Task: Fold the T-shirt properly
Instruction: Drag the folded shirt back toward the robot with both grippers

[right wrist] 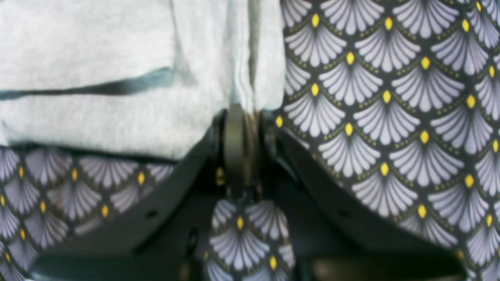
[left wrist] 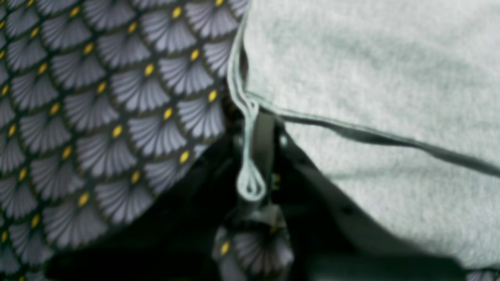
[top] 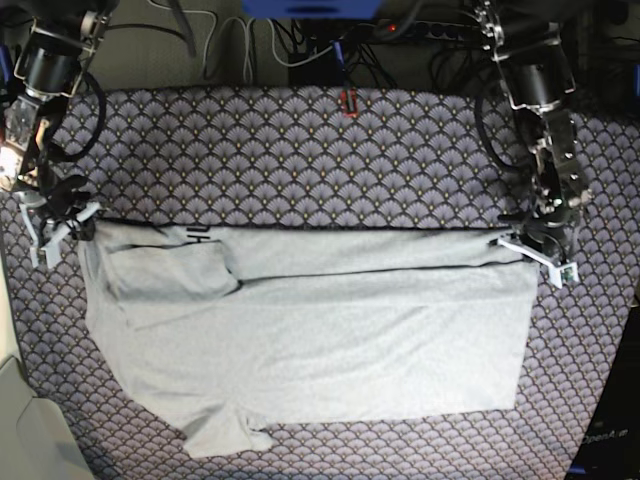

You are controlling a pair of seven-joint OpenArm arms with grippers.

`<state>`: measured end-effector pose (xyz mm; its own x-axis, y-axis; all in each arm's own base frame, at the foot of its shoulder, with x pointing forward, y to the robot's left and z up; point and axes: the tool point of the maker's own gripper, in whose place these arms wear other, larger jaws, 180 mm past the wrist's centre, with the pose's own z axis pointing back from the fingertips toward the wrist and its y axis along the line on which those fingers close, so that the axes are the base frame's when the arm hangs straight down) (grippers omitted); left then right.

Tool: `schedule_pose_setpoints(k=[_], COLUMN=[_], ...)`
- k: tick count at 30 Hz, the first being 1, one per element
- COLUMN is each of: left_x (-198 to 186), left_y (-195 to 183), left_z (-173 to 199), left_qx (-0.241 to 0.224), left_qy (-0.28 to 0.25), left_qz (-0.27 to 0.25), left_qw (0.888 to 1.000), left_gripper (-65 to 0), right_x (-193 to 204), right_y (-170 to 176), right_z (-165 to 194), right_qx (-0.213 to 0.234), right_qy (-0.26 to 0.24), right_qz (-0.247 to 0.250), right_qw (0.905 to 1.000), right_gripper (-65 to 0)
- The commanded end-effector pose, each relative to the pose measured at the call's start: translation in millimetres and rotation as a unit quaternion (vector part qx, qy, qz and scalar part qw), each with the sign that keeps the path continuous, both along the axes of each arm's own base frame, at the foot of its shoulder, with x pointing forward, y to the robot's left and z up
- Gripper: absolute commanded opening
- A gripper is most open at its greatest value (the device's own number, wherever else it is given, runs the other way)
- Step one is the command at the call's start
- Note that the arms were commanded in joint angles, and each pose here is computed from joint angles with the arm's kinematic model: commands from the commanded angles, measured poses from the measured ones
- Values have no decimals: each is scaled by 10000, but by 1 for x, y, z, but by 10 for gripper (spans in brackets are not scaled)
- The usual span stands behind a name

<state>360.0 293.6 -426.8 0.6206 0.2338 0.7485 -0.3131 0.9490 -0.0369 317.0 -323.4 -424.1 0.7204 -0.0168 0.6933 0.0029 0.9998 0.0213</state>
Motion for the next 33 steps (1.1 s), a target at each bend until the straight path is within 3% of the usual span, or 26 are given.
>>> schedule_pose_setpoints(k=[1,5,11,16,21,26,33], left_x=[1,-9,-35,-70,-94,-111,-124], left_y=[10,11,11,12,24,47,45], left_z=[11,19,30,34,28,29,20], left_qx=[177,279,456,710,902,975,947], left_qy=[1,53,234,423,674,759,925], left_qz=[53,12,-82,-216,-253,46,37], left_qw=[9998,9996,9987,9963,9933,9923,9912], left_gripper=[-641,-641,-641,-641,-641,-641,-637], right_x=[-4,-18,-53,-88,-119,-137,-152], right_y=[-10,-4,6,15,1,-9,-7], right_z=[10,31,41,33,22,18,10], right_qx=[-240,-632,-972,-913,-910,-943,-892], right_qy=[-1,-166,48,255,563,716,910], right_qz=[43,307,606,898,693,559,546], right_qw=[9997,9974,9934,9914,9918,9914,9903], right_gripper=[-650,-650,-650,-650,-650,-650,-650])
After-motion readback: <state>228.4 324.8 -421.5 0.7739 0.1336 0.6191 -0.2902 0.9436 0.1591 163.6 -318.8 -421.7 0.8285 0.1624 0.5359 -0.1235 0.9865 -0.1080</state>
